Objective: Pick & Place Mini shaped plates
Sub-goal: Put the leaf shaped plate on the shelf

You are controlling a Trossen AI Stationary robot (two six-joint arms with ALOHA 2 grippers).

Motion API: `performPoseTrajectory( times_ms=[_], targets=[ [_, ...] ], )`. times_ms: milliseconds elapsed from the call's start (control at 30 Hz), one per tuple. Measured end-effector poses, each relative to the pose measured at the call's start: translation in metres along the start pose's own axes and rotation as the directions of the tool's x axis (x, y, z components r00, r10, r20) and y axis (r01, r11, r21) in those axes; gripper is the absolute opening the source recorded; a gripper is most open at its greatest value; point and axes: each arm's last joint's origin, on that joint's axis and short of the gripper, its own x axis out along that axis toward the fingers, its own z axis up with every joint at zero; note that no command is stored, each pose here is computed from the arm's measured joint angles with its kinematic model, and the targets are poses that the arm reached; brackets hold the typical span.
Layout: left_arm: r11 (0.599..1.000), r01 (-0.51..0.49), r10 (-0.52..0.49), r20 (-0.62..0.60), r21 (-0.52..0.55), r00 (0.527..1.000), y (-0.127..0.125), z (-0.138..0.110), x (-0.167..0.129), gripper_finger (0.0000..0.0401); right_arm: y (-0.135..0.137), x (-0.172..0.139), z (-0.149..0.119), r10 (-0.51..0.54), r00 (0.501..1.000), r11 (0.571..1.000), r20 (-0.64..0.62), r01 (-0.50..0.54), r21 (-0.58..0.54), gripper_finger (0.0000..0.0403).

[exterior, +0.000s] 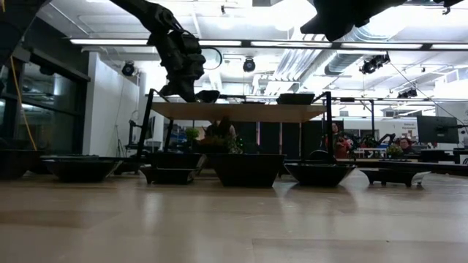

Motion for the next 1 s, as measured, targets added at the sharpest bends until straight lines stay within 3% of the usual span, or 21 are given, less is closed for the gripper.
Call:
performPoseTrajectory(
  times_ms=[333, 667, 1000],
  targets=[
    [1.0, 0.011, -0.011, 0.003, 0.001, 1.0, -0.001, 0.0, -0.002, 0.007, 0.0, 0.0, 0.0, 0.0, 1.0, 1.0, 0.0, 0.0, -0.001, 0.0184],
    [1.0, 0.007, -0.007, 0.003, 0.016, 1.0, -0.001, 0.0, -0.003, 0.0073, 0.0, 0.0, -0.001, 0.001, 1.0, 1.0, -0.002, -0.001, -0.001, 0.0184],
    [0.996, -0.049, 0.046, 0.036, 0.074, 0.998, -0.013, 0.008, -0.023, 0.0075, 0.0, 0.0, -0.001, 0.001, 1.0, 1.0, -0.002, -0.001, 0.003, 0.0184]
  ],
)
